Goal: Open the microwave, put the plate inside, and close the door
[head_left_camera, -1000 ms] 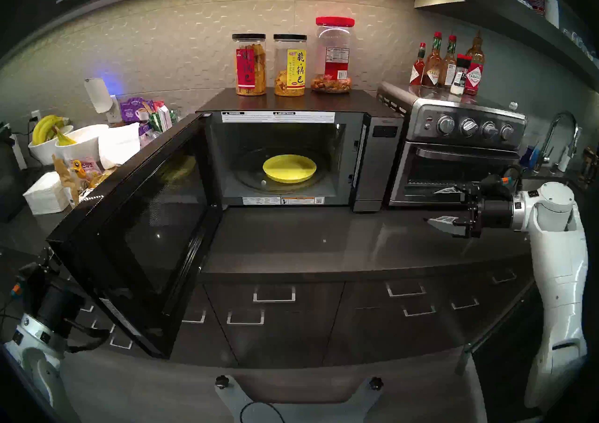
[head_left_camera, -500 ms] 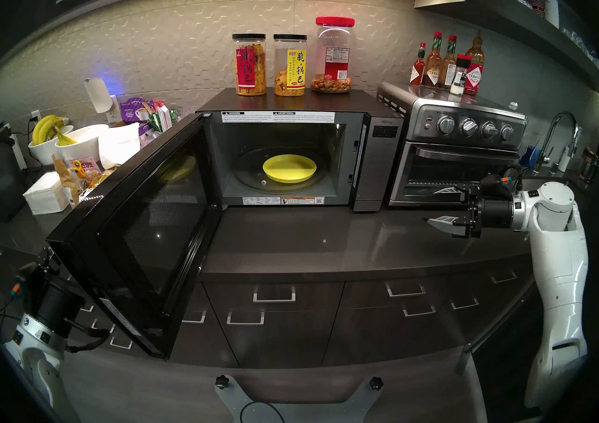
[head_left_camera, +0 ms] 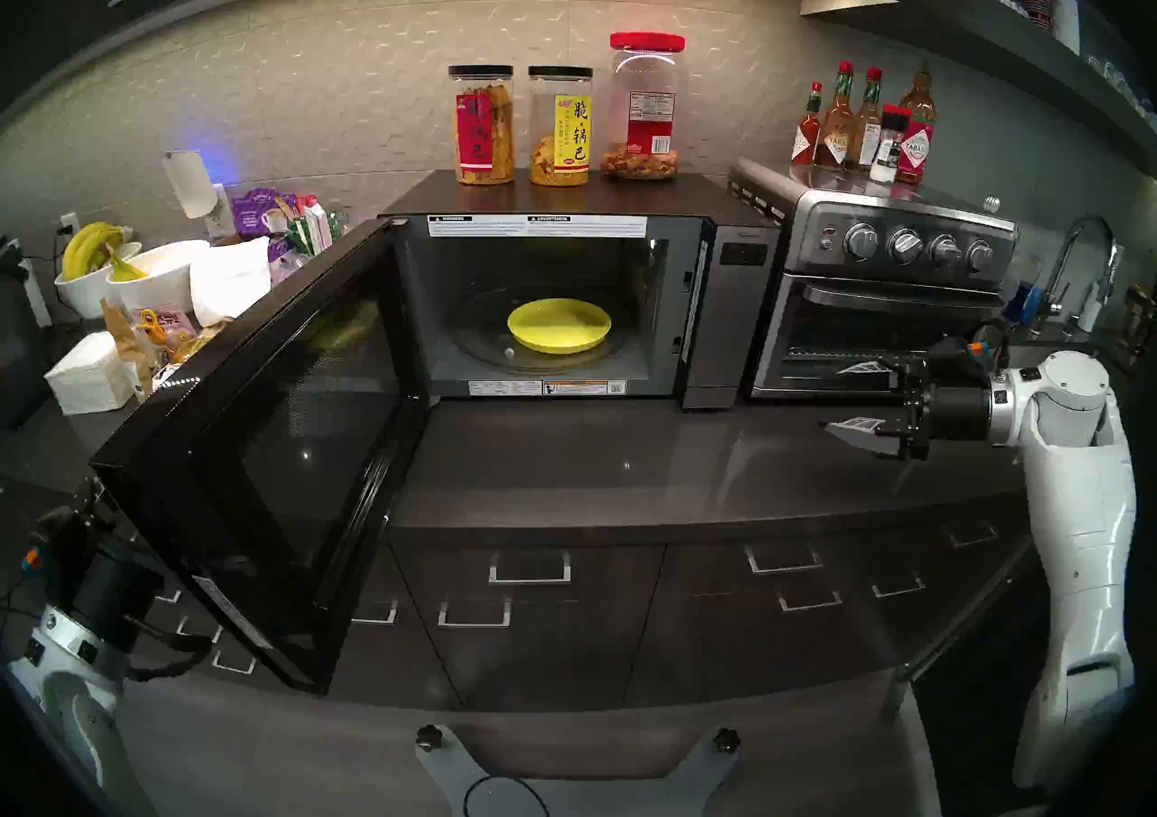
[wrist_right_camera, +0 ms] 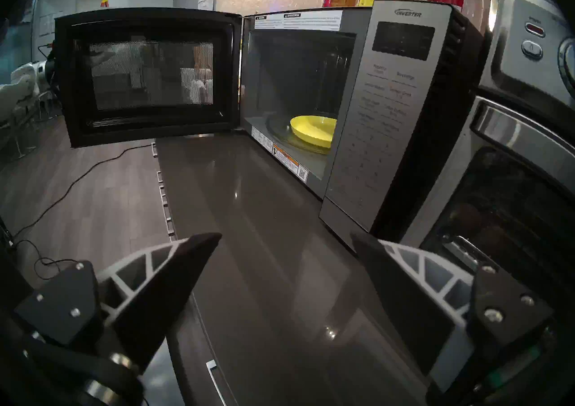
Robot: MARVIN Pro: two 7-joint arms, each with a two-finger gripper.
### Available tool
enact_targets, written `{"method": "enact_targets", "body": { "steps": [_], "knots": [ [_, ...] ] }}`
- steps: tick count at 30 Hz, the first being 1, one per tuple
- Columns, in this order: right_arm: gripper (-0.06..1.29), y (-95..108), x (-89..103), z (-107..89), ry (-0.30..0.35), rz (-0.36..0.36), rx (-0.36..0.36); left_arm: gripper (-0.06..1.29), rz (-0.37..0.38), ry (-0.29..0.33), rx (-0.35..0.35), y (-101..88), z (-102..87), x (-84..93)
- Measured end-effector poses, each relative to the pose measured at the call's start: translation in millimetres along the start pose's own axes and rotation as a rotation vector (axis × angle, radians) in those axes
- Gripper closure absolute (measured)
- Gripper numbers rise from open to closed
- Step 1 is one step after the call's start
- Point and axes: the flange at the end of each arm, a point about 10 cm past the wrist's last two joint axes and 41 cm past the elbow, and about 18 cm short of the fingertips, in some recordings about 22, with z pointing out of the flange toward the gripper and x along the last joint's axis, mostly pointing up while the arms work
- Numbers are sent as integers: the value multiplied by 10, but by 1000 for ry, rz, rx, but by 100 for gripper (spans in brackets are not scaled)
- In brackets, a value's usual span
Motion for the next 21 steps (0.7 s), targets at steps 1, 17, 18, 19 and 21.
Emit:
{"method": "enact_targets", "body": {
  "steps": [1,17,18,19,21],
  "knots": [
    [3,0,0,0,0,0,0,-4,0,0,0,0,0,0],
    [2,1,1,-1,0,-1,0,-4,-14,-19,27,-63,14,17],
    [2,1,1,-1,0,-1,0,-4,-14,-20,29,-72,18,23],
    [2,1,1,-1,0,-1,0,-4,-15,-21,30,-79,22,28],
    [2,1,1,-1,0,-1,0,-4,-17,-21,32,-95,33,43]
  ]
}}
